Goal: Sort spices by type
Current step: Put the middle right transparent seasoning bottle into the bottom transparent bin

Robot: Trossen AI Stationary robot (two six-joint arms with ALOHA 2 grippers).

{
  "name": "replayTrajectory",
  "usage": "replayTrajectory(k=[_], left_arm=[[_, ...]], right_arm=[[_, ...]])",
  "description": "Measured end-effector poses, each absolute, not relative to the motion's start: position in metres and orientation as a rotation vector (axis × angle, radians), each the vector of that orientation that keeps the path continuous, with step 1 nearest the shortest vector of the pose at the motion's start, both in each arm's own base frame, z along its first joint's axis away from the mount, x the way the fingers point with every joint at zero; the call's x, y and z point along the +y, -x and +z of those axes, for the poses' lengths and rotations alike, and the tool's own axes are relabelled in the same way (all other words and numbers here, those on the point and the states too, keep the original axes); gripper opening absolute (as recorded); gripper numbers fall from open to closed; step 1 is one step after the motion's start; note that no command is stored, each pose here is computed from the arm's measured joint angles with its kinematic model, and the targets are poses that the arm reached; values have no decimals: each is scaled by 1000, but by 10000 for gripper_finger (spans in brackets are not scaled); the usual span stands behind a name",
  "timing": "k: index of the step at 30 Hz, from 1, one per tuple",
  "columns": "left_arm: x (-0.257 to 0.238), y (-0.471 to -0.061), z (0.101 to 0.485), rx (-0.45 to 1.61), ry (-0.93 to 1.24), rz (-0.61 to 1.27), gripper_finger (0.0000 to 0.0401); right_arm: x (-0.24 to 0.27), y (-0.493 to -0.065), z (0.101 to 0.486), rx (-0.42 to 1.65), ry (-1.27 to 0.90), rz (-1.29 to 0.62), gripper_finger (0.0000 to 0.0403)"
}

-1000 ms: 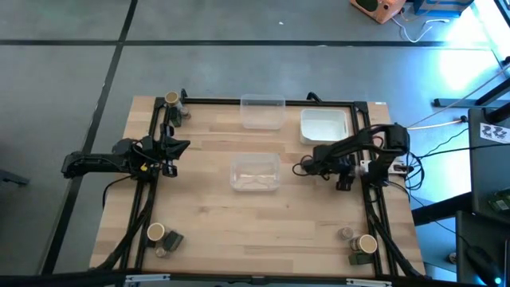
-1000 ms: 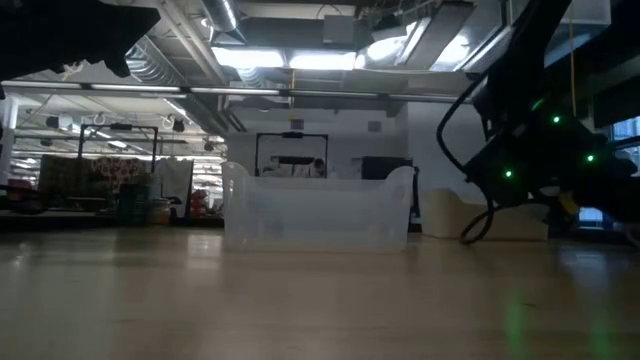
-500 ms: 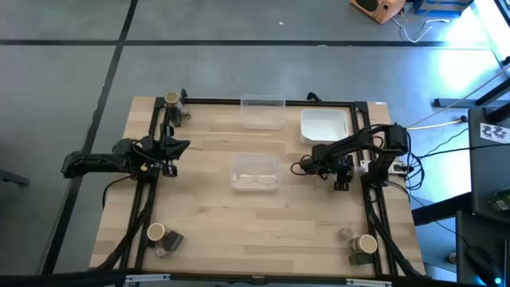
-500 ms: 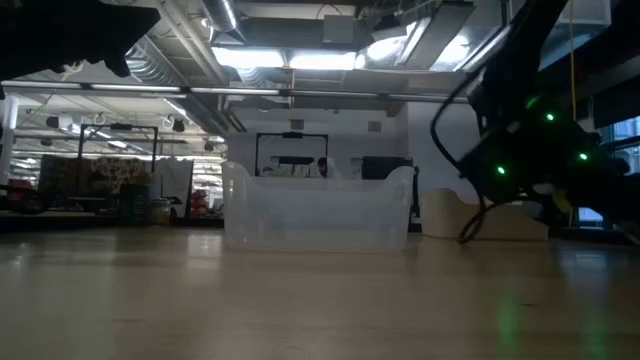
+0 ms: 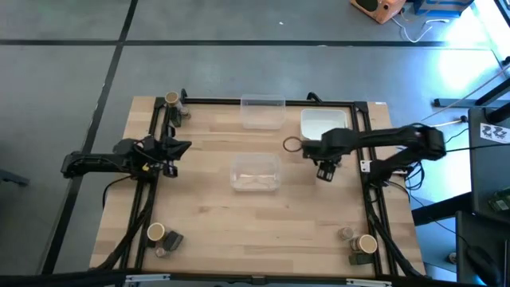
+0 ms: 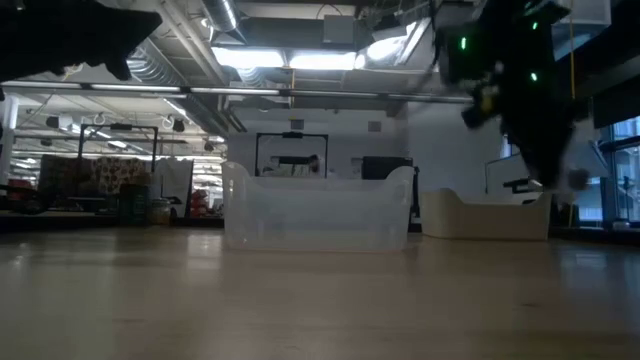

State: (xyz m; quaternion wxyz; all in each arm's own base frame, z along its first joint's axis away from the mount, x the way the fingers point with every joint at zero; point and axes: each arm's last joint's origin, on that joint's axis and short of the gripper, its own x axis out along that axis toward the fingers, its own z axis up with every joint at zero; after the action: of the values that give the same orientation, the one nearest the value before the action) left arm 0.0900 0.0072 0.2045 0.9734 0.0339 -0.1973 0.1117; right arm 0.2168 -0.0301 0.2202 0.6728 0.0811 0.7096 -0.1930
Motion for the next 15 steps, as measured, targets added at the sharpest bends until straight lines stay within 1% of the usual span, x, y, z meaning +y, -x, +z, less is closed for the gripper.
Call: replayTrajectory(k=[5, 9, 15], left_arm=[[7, -97, 199, -335, -16, 212, 0], [7, -105, 194, -277, 35, 203, 0], [8, -118, 188, -213, 79, 199, 0]], right_arm=[[-31, -220, 249, 1241, -205, -441, 195], [-33, -232, 269, 972, -201, -409, 195], [-35, -256, 282, 727, -101, -330, 195]])
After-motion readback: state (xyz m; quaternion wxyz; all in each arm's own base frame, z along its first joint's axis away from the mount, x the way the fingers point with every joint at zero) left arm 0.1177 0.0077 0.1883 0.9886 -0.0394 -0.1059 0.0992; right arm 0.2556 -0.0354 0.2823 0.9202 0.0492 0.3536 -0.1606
